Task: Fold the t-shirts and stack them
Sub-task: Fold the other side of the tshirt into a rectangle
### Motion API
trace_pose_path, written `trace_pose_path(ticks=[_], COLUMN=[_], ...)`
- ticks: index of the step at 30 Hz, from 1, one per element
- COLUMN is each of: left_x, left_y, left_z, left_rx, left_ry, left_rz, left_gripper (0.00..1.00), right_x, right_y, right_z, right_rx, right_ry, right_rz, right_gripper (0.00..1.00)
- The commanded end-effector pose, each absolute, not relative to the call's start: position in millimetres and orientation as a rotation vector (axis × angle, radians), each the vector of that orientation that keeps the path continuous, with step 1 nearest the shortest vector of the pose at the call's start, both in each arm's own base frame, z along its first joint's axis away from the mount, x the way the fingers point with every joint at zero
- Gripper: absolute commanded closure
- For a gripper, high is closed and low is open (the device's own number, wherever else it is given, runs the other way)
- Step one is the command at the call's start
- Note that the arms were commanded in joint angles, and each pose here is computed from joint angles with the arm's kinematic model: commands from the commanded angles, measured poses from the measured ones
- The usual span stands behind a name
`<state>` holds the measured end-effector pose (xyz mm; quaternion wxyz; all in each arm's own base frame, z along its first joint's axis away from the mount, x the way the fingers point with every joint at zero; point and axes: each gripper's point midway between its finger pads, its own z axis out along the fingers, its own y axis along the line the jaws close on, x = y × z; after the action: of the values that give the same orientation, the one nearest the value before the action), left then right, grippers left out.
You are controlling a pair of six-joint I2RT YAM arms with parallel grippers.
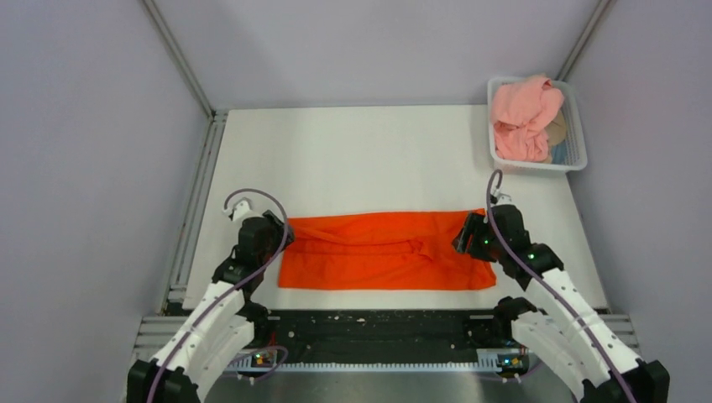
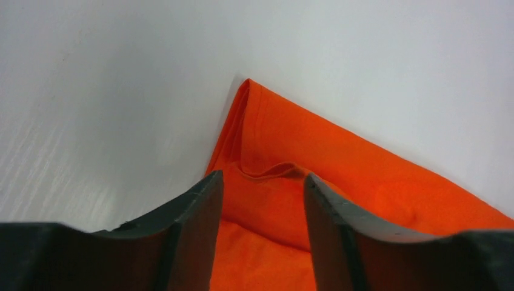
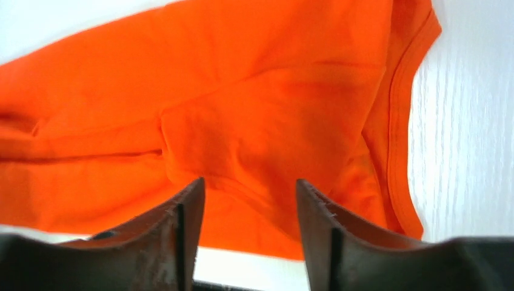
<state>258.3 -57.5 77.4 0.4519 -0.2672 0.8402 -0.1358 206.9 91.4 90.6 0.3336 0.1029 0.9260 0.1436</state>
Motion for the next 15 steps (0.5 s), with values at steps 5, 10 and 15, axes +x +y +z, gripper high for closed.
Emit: trace_pose_path(ticks=[5,10,15], left_x=[254,265,282], left_y=[-58,-86,-138], left_z=[150,170,154], left_rx=[-0.666,-0.583,-0.422], left_ry=[1.857,1.886,2.052], left_rz=[-0.477,-0.611,-0.808], left_gripper=[0.01,0.01,0.01], right_x=[197,206,219], right_y=[102,95,121], right_z=[149,159,138], right_rx=[0.349,0.365,0.318], right_ry=[2.194,2.118,2.169], right_rz=[0.590,0.563,0.671], right_gripper=[0.01,0.01,0.01])
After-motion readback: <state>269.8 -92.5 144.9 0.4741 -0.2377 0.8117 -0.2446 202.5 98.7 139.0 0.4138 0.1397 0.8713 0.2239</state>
